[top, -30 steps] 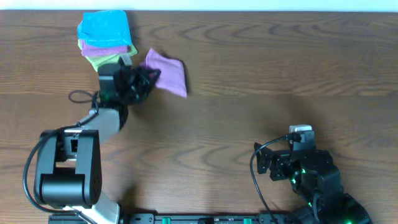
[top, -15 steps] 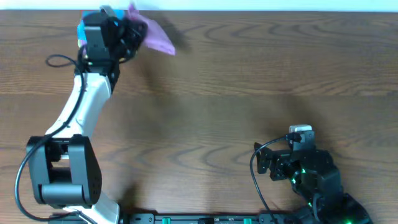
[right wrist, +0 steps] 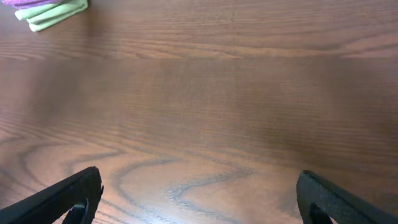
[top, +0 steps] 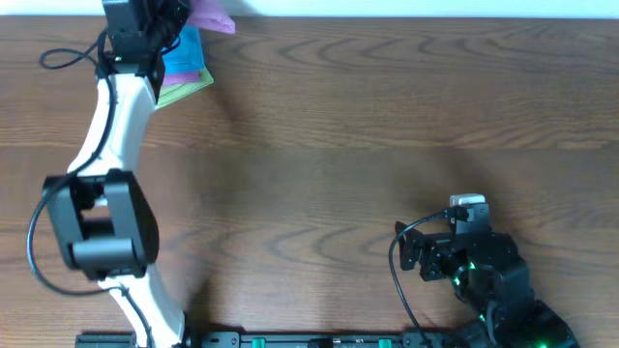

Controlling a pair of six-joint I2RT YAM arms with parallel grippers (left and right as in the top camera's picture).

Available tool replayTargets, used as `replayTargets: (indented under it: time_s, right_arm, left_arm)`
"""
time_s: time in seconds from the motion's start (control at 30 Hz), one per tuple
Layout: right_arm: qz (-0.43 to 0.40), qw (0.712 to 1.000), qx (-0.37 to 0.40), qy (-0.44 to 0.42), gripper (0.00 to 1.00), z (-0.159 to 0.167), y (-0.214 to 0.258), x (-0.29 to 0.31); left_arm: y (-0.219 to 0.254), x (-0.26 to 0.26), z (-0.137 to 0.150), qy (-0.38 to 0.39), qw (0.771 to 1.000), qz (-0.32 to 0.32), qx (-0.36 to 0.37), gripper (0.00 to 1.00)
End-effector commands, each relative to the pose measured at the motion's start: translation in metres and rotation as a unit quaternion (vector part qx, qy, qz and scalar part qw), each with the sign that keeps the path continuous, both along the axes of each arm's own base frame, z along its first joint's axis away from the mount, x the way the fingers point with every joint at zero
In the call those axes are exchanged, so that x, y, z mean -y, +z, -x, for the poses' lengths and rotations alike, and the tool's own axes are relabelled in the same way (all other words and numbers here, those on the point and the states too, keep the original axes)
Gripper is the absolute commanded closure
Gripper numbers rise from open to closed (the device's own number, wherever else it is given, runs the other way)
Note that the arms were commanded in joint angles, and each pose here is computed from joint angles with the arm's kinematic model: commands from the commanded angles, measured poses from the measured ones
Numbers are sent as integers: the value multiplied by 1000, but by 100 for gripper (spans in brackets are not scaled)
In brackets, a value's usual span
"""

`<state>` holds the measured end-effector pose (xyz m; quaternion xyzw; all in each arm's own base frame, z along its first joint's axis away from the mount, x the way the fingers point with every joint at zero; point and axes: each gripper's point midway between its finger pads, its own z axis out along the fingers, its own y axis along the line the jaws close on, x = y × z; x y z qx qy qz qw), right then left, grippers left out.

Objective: Fold the cloth
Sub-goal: 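Lift and carry the cloth with the left gripper to the cloth stack, then lower the cloth onto the stack top and adjust with the left gripper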

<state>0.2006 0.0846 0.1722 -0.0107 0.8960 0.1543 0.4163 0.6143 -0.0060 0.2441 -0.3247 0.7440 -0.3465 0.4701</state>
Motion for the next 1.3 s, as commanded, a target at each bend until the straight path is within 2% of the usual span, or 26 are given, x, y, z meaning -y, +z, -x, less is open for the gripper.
replayTargets:
  time_s: [0.0,0.37,0.73,1.07,1.27]
  right_arm:
    - [-3,1000,-2,-14,1,-1,-2,4]
    - [-3,1000,-2,-13,1,-1,-2,4]
    - [-3,1000,-2,-14,1,-1,-2,4]
    - [-3,1000,-2,-14,1,-1,-2,4]
    - [-3,1000,-2,-14,1,-1,-2,4]
  left_arm:
    - [13,-9,-16,-1,1000,-12,24,94]
    - [5,-25,-37,9,999,-13,28,94]
    - [-31,-51,-23,15,997,-63,-41,94]
    - [-60,-79,-5,35,992,-59,-109,94]
    - [-78,-87,9,24,985,-81,-149,94]
